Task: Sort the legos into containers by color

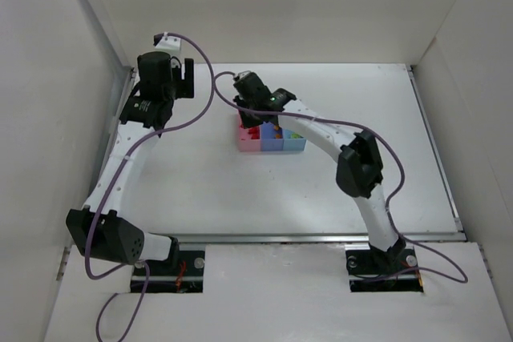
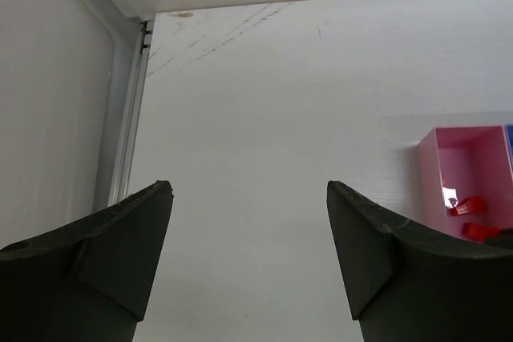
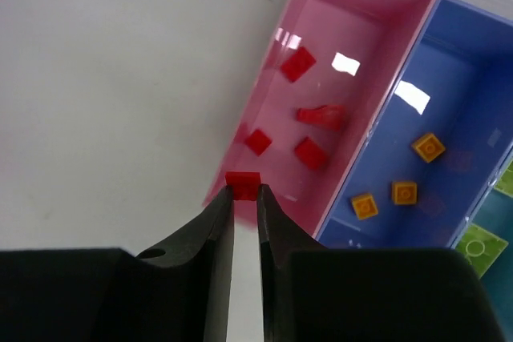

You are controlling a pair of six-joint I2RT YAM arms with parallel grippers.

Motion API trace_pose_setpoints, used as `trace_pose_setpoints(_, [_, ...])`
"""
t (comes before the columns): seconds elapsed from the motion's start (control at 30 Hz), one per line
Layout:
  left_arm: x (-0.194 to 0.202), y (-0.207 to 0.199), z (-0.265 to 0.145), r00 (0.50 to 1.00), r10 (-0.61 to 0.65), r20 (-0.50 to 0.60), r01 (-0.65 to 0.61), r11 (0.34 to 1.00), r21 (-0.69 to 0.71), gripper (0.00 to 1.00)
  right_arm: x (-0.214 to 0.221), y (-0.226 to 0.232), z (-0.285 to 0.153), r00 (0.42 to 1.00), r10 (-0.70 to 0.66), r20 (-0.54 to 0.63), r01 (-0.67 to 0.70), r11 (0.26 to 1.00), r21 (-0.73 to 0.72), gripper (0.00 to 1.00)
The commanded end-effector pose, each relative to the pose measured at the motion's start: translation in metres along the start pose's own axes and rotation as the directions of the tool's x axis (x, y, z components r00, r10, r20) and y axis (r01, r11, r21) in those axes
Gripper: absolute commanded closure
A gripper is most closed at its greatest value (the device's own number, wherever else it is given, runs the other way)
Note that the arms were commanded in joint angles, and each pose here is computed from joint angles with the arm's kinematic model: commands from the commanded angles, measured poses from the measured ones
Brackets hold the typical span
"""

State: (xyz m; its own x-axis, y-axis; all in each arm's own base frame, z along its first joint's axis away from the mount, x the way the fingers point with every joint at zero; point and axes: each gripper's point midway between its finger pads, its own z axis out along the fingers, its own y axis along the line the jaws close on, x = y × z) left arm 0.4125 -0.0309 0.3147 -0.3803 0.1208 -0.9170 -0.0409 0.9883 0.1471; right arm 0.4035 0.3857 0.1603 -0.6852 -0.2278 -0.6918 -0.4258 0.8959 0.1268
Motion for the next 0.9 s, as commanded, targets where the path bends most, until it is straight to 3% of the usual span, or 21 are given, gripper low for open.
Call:
trace_pose_setpoints(0.0, [-0.019, 0.013, -0.017, 0.997, -0.021, 0.076, 0.023, 0.999, -0.034, 0.24, -0.013, -0.029, 0.012, 1.0, -0.012, 0.004, 0.011, 0.993, 0.12, 1.0])
trace_pose_setpoints(0.03, [-0.019, 0.013, -0.017, 0.997, -0.021, 0.076, 0.023, 0.999, -0.034, 0.24, -0.016, -0.035, 0.016, 1.0, -0.005, 0.005, 0.004, 0.99, 0.137, 0.99])
trace_pose_setpoints(0.3, [-0.019, 0.015, -0.016, 0.997, -0.023, 0.075, 0.026, 0.999, -0.031, 0.24, -0.022, -0.022, 0.024, 0.999, -0.043, 0.001, 0.043, 0.997, 0.069, 0.5])
trace_pose_setpoints(0.37, [-0.019, 0.015, -0.016, 0.997, -0.023, 0.075, 0.026, 0.999, -0.031, 0.24, -0.023, -0.023, 0.017, 0.999, -0.043, 0.004, 0.043, 0.997, 0.069, 0.45])
trace_pose_setpoints(0.63, [-0.012, 0.011, -0.012, 0.998, -0.028, 0.058, 0.029, 0.999, -0.021, 0.24, -0.024, -0.017, 0.01, 0.997, -0.07, 0.015, 0.07, 0.997, 0.025, 0.44])
trace_pose_setpoints(0.73, [-0.012, 0.011, -0.012, 0.998, -0.028, 0.058, 0.029, 0.999, -0.021, 0.24, -0.014, -0.02, 0.015, 0.996, -0.086, -0.023, 0.086, 0.996, 0.033, 0.35])
trace_pose_setpoints(0.87, [-0.012, 0.011, -0.012, 0.998, -0.028, 0.058, 0.029, 0.999, -0.021, 0.24, -0.017, -0.014, 0.007, 0.996, -0.084, -0.013, 0.084, 0.997, 0.0, 0.37])
